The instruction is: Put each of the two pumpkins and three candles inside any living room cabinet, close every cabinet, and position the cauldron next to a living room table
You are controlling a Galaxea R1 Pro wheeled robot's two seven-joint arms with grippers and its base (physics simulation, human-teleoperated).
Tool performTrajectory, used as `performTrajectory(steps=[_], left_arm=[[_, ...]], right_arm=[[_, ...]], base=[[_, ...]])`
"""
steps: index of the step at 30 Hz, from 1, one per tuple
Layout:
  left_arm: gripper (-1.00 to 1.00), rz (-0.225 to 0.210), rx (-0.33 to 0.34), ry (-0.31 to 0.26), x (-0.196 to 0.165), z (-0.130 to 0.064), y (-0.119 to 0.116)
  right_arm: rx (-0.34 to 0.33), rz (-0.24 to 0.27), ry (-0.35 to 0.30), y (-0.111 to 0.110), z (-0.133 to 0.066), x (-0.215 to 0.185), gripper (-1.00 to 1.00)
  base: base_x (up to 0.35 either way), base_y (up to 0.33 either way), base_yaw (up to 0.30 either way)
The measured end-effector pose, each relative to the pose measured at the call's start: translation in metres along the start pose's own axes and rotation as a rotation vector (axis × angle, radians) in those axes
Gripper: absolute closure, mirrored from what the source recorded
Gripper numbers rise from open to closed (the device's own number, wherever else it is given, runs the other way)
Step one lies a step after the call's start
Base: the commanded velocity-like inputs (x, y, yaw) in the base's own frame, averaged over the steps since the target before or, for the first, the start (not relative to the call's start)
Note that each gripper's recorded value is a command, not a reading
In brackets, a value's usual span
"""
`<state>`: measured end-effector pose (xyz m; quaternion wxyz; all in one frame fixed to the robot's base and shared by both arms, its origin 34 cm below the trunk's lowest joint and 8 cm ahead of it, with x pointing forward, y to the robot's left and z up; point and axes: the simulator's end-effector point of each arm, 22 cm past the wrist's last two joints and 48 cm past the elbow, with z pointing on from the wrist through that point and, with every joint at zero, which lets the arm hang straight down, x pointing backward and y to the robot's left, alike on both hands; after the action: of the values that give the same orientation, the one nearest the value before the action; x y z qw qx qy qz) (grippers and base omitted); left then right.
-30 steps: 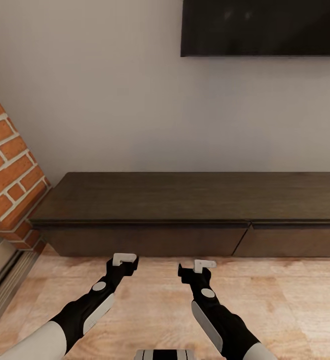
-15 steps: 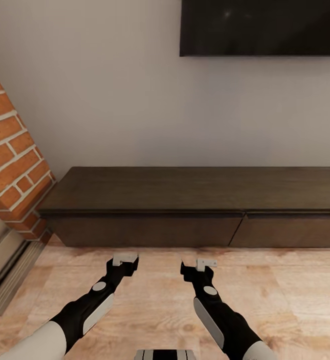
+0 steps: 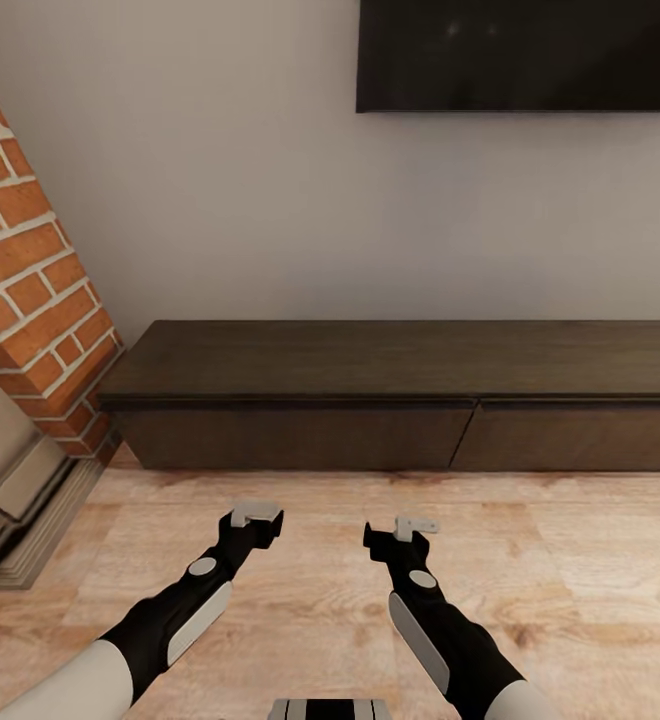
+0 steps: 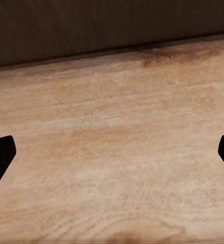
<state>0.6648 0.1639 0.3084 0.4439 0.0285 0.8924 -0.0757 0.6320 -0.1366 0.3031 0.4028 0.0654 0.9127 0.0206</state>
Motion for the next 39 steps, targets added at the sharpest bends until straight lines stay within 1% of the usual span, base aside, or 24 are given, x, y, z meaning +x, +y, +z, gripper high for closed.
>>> performTrajectory(steps=[2,7,9,12,15,17,18,19,20,22,25,27,28,29,31,36,37,38,39], left_arm=[[-1.0,-0.001,0.016,-0.003,-0.006,-0.001,-0.008],[-1.0,-0.007,0.034,-0.015,-0.016,-0.002,-0.016],[-1.0,-0.008,0.039,-0.021,-0.022,-0.003,-0.018],[-1.0,-0.003,0.043,-0.014,-0.026,-0.006,-0.02],[-1.0,0.012,0.043,0.027,-0.022,-0.009,-0.021],[-1.0,0.016,0.043,0.032,-0.025,-0.011,-0.021],[-1.0,0.023,0.042,0.052,-0.022,-0.012,-0.02],[-1.0,0.027,0.042,0.059,-0.022,-0.013,-0.02],[-1.0,0.033,0.042,0.078,-0.02,-0.015,-0.02],[-1.0,0.04,0.04,0.092,-0.02,-0.017,-0.02],[-1.0,0.058,0.037,0.144,-0.015,-0.021,-0.019],[-1.0,0.067,0.033,0.165,-0.014,-0.024,-0.019],[-1.0,0.075,0.024,0.187,-0.013,-0.026,-0.017],[-1.0,0.081,0.02,0.197,-0.014,-0.028,-0.018],[-1.0,0.09,0.018,0.206,-0.018,-0.031,-0.019],[-1.0,0.107,0.012,0.23,-0.029,-0.039,-0.02],[-1.0,0.098,0.004,0.23,-0.036,-0.039,-0.016],[-1.0,0.097,0.004,0.226,-0.039,-0.04,-0.016],[-1.0,0.075,-0.01,0.23,-0.046,-0.041,-0.008]], right_arm=[[0.0,0.0,0.0,0.0,0.0,0.0,-1.0],[0.001,0.0,-0.001,-0.001,0.0,-0.001,-1.0],[0.001,0.0,-0.01,-0.001,0.0,-0.006,-1.0],[-0.001,-0.002,-0.02,0.0,-0.002,-0.018,-1.0],[-0.011,-0.004,-0.031,0.006,-0.006,-0.03,-1.0],[-0.015,-0.003,-0.042,0.008,-0.008,-0.036,-1.0],[-0.018,-0.002,-0.049,0.01,-0.01,-0.041,-1.0],[-0.02,-0.002,-0.054,0.011,-0.012,-0.045,-1.0],[-0.022,-0.005,-0.052,0.012,-0.013,-0.047,-1.0],[-0.023,-0.008,-0.049,0.013,-0.016,-0.052,-1.0],[-0.017,0.004,-0.038,0.008,-0.02,-0.063,-1.0],[-0.018,0.004,-0.037,0.009,-0.023,-0.068,-1.0],[-0.022,-0.003,-0.022,0.01,-0.025,-0.07,-1.0],[-0.025,-0.009,-0.01,0.011,-0.027,-0.07,-1.0],[-0.031,-0.017,-0.004,0.014,-0.031,-0.074,-1.0],[-0.045,-0.022,-0.022,0.019,-0.041,-0.09,-1.0],[-0.047,-0.022,-0.025,0.02,-0.042,-0.092,-1.0],[-0.047,-0.022,-0.029,0.02,-0.044,-0.094,-1.0],[-0.048,-0.023,-0.033,0.021,-0.045,-0.097,-1.0]], base=[[-0.021,0.0,0.0],[-0.009,0.0,0.0],[-0.003,0.0,0.0],[-0.001,0.0,0.0],[0.0,0.0,0.0],[0.0,0.0,0.0],[0.0,0.0,0.0],[0.0,0.0,0.0],[0.0,0.0,0.0],[0.0,0.0,0.0],[0.0,0.0,0.0],[0.0,0.0,0.0],[0.0,0.0,0.0],[0.0,0.0,0.0],[0.0,0.0,0.0],[0.0,0.0,0.0],[0.0,0.0,0.0],[0.0,0.0,0.0],[0.0,0.0,0.0]])
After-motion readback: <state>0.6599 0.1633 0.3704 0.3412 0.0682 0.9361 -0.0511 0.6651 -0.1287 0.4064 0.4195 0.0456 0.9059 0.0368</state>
